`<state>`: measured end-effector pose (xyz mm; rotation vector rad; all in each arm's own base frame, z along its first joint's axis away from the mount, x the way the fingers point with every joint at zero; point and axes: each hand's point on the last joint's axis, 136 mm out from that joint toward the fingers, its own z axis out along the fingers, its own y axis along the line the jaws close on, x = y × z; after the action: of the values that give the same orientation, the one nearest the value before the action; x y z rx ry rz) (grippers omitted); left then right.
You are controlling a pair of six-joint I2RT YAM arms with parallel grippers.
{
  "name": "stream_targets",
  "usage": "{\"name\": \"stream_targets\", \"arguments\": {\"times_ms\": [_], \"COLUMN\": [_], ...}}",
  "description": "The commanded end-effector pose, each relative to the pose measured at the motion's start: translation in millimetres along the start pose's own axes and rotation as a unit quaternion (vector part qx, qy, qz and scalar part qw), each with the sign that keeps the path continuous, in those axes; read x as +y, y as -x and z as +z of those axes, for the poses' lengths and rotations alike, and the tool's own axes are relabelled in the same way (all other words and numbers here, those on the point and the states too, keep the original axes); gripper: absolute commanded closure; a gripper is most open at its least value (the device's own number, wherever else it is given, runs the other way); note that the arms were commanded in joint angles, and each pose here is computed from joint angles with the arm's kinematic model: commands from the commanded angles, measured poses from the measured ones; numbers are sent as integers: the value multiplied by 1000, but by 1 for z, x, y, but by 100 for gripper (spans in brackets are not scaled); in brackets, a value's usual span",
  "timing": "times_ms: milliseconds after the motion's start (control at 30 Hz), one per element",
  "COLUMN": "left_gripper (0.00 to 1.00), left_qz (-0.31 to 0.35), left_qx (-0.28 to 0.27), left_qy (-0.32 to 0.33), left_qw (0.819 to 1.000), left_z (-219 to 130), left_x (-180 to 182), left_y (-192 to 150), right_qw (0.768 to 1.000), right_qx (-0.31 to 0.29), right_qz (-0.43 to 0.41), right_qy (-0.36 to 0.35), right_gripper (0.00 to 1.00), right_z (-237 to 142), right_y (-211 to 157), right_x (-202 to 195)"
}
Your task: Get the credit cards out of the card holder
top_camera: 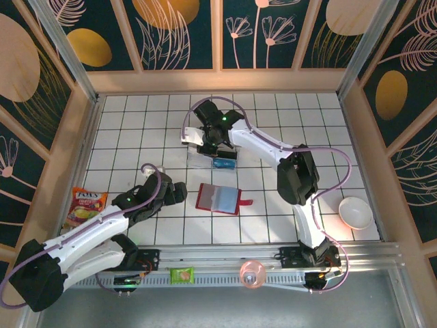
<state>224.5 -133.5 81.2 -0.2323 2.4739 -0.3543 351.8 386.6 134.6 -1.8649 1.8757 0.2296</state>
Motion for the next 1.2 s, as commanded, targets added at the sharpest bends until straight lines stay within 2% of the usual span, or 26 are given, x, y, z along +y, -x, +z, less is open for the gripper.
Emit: {"name": "stream_targets", "arguments": {"times_ms": [0, 567, 1033, 1167], "left_gripper": [1, 1, 1, 1], "left_qz": [-5, -12, -16, -17], "left_qx": [-5, -4, -4, -3], "left_qy": [7, 1, -5, -6], "left_qw": [1000, 1000, 1000, 1000], "left_z": [-4, -4, -3, -3], "left_x": [1, 1, -1, -1], "left_y": [7, 5, 4, 4], "right_qw": [1000, 999, 999, 999], "right_qx": [3, 22, 38, 18], "right_qz": [-11, 1, -4, 3], "right_qy": [-24, -40, -13, -33], "right_gripper": [100, 100, 100, 80], "right_z": [0, 17, 36, 29], "right_y": [2, -4, -10, 2], "right_x": [-13, -18, -3, -12]}}
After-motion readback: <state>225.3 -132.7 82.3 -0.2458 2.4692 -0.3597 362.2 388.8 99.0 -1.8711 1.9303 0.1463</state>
